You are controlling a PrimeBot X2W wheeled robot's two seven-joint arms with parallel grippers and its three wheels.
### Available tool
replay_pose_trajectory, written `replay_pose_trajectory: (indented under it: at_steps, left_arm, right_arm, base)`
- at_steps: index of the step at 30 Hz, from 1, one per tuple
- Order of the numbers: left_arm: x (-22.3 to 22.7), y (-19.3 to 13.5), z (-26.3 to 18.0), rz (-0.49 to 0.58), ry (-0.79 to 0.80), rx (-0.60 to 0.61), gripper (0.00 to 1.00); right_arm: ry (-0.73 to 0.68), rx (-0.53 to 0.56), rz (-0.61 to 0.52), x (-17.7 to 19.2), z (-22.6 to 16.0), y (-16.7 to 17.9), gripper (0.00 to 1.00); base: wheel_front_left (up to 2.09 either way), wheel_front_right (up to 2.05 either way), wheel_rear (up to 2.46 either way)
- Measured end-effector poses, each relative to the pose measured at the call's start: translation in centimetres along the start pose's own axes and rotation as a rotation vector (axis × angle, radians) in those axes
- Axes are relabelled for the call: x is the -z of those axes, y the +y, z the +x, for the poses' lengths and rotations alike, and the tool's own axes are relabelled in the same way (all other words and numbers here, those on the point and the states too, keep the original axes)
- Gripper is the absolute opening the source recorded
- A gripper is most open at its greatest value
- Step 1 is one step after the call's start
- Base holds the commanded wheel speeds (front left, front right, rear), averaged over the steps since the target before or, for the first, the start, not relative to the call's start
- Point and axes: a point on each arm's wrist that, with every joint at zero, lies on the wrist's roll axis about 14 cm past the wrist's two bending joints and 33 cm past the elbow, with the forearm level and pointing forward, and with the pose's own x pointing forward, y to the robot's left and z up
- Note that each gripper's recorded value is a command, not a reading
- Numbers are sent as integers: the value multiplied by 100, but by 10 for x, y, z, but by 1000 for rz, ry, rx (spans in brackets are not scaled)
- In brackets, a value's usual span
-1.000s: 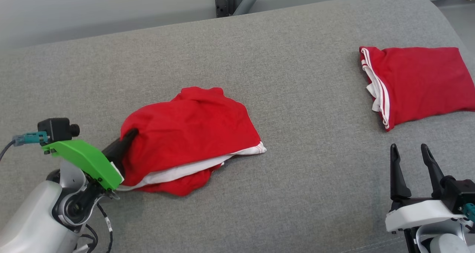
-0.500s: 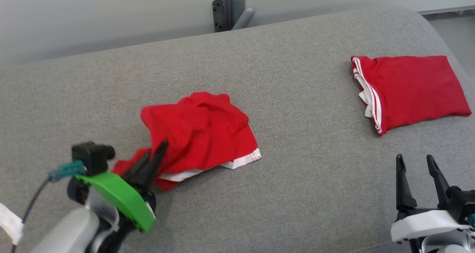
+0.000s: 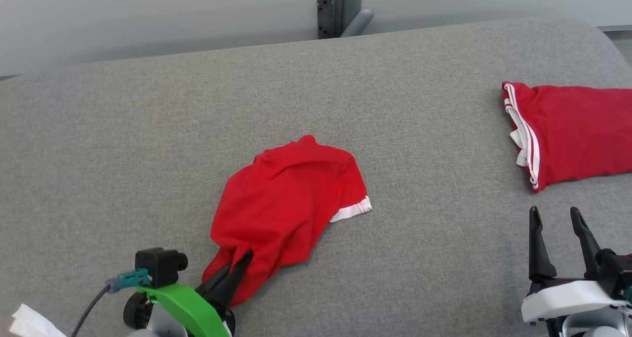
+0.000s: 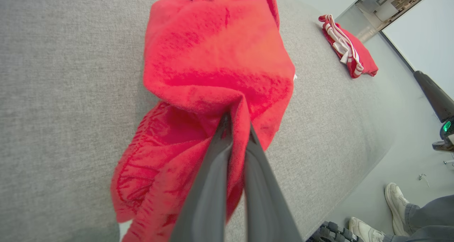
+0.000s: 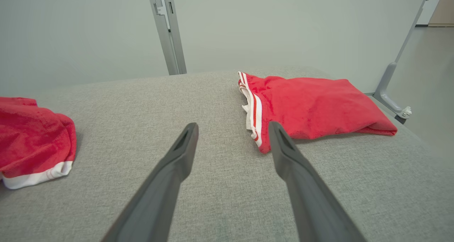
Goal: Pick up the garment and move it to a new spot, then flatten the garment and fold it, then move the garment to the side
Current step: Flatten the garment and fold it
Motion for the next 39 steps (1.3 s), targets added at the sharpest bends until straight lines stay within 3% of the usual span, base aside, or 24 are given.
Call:
replay_pose_trajectory:
  at_steps: [6, 12, 13, 14, 15, 16, 20, 27, 33, 36, 39]
  left_arm:
    - [-34, 29, 19, -24, -83, -86, 0]
    - [-37, 63, 34, -12, -71, -183, 0]
    - [-36, 69, 35, -22, -79, -199, 4]
    - [-36, 72, 36, -23, -88, -208, 36]
    - [-36, 77, 36, -19, -95, -220, 83]
    - [-38, 81, 35, -18, -111, -227, 100]
    - [-54, 83, 28, -24, -211, -223, 100]
    - [-84, 97, -29, -59, -403, -270, 100]
    - [-29, 100, -71, -103, -334, -332, 100]
    - [-10, 102, -77, -99, -284, -351, 100]
    - [2, 102, -75, -164, -286, -369, 100]
  right_arm:
    - [-2, -24, 1, 0, 6, 8, 100]
    - [4, -14, 2, 2, 6, 5, 100]
    - [7, -11, 2, 3, 6, 4, 100]
    - [9, -8, 2, 3, 6, 3, 100]
    - [11, -5, 3, 4, 6, 2, 100]
    - [12, -2, 6, 4, 5, 2, 100]
    - [8, 4, 8, 3, 4, 0, 100]
    - [10, 7, 13, 4, 0, -2, 100]
    - [12, -12, 10, 5, 5, 5, 100]
    - [14, -19, 3, 5, 7, 6, 100]
    - [13, -21, -1, 5, 8, 7, 100]
  base:
    - [0, 0, 0]
    - [0, 0, 0]
    - [0, 0, 0]
    - [0, 0, 0]
    - [0, 0, 0]
    - [0, 0, 0]
    - [0, 0, 0]
    - [0, 0, 0]
    - [0, 0, 0]
    - [0, 0, 0]
    - [0, 0, 0]
